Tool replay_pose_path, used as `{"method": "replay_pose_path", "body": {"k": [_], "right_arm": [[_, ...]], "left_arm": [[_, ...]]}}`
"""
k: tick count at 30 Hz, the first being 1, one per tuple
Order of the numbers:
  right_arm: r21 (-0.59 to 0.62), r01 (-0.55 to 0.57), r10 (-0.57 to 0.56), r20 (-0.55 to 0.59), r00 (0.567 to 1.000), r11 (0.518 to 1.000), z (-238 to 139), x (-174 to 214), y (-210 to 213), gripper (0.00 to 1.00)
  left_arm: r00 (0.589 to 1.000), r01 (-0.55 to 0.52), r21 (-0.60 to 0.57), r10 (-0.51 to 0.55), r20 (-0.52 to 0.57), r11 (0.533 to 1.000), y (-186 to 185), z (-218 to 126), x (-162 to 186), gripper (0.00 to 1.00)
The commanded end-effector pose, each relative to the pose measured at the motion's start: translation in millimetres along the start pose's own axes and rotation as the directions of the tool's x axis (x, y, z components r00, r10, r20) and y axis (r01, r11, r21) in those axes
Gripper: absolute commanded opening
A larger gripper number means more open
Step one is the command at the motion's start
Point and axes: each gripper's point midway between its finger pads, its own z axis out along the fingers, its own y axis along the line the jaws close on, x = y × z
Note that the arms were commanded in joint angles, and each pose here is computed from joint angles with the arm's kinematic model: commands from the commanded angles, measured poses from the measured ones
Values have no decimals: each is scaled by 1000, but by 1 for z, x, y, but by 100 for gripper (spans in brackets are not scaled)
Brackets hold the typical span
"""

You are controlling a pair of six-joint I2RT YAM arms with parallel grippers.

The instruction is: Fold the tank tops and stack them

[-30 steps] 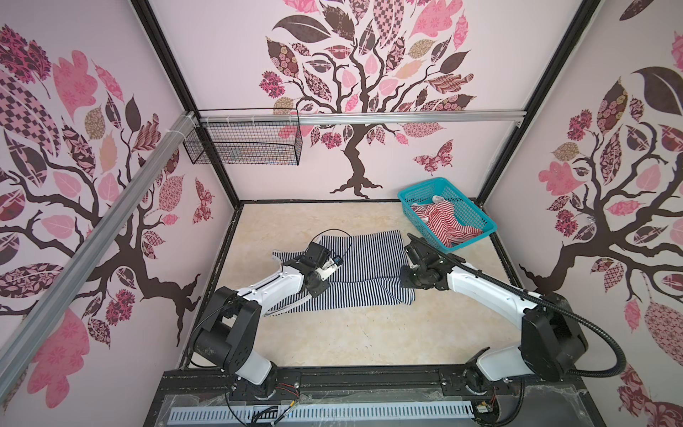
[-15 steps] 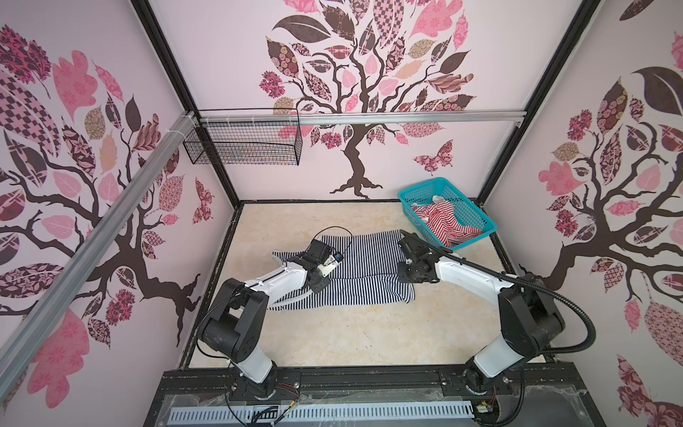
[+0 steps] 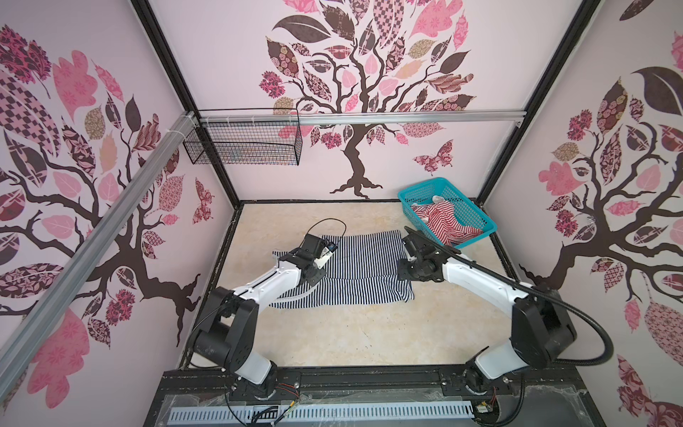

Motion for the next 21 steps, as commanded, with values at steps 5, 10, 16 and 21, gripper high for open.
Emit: {"method": "replay_pose_path", "body": {"k": [5,10,16,21], "right_arm": [[-62,-67,63,-66,996,996,-13,58,-3,49],[-112,-98,88,-94,992,989,-10,84,-3,36],[-109,-95,83,-114,990,989,1,90,-3,34],[-97,-87,74,-127,989,992,13,89,-1,33]], "left_arm": [[998,41,37,-39,-45,998,9,-32,58,27],[989,106,55,-99,-105,993,20,-33,114,27],[974,183,111,-165,-154,977,21,-25,144,27],[971,178,132,-152,-182,975,16,-19,154,27]]}}
